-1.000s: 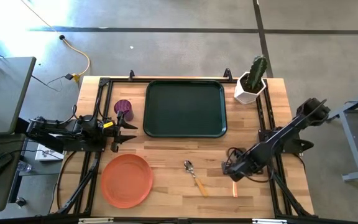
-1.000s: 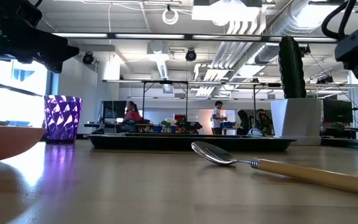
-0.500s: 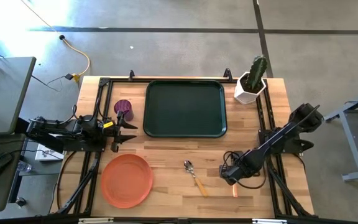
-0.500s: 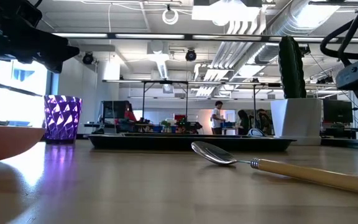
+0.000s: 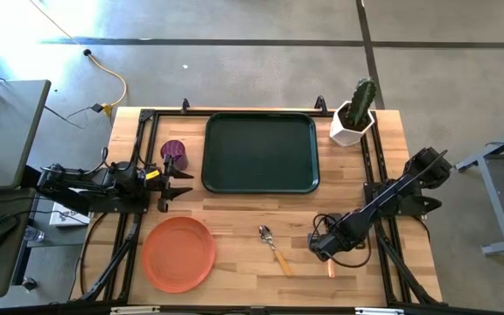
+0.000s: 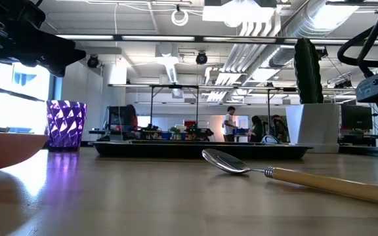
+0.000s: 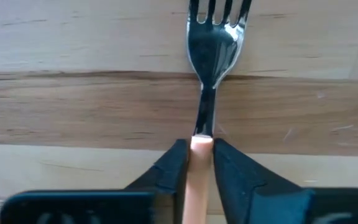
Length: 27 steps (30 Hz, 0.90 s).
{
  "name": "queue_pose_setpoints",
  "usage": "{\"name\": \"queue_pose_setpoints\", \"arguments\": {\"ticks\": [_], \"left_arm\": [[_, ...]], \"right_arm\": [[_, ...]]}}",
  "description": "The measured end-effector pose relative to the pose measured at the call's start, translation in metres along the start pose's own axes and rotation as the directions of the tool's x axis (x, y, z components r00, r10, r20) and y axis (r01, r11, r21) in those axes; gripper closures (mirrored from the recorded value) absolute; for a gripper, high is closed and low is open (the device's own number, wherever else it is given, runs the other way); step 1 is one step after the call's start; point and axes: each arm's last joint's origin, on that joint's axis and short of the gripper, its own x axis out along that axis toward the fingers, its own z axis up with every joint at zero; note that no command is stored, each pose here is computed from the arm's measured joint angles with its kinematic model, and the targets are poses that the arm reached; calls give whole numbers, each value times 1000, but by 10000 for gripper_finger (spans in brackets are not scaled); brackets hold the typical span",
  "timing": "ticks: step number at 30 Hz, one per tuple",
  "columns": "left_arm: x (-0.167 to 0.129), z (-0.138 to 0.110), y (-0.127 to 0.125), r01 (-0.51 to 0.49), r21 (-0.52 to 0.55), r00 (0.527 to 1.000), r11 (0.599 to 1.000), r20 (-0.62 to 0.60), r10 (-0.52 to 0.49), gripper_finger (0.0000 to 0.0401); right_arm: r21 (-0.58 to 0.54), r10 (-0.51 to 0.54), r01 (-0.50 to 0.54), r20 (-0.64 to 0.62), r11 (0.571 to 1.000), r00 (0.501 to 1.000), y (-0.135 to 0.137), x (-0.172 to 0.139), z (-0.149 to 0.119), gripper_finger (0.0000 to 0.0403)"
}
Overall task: Pick and place plate/cup/fork/spoon on tray
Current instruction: Put the orange fork on the serving tray
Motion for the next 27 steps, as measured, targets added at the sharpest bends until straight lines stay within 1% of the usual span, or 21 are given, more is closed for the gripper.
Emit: {"name": "queue_pose_setpoints", "arguments": {"ticks": [3,5,14,17,20,27], "left_arm": [[0,0,0,0,0,1000,1000,0,0,231],[0,0,0,-1,0,1000,1000,0,1,231],[0,0,0,-1,1,1000,1000,0,1,231],[0,0,0,-1,1,1000,1000,-1,1,231],[0,0,0,-1,1,1000,1000,-1,1,231],[0,0,0,-1,1,1000,1000,-1,1,231]], "right_arm": [[0,0,0,0,1000,1000,0,0,0,376],[0,-1,1,1,1000,1000,0,0,0,387],[0,6,-6,19,1000,1000,4,-4,-3,382],[-3,41,-41,17,999,999,8,-7,-6,384],[1,56,-56,32,998,998,10,-9,-6,384],[16,150,-152,87,988,985,20,-19,-10,384]]}}
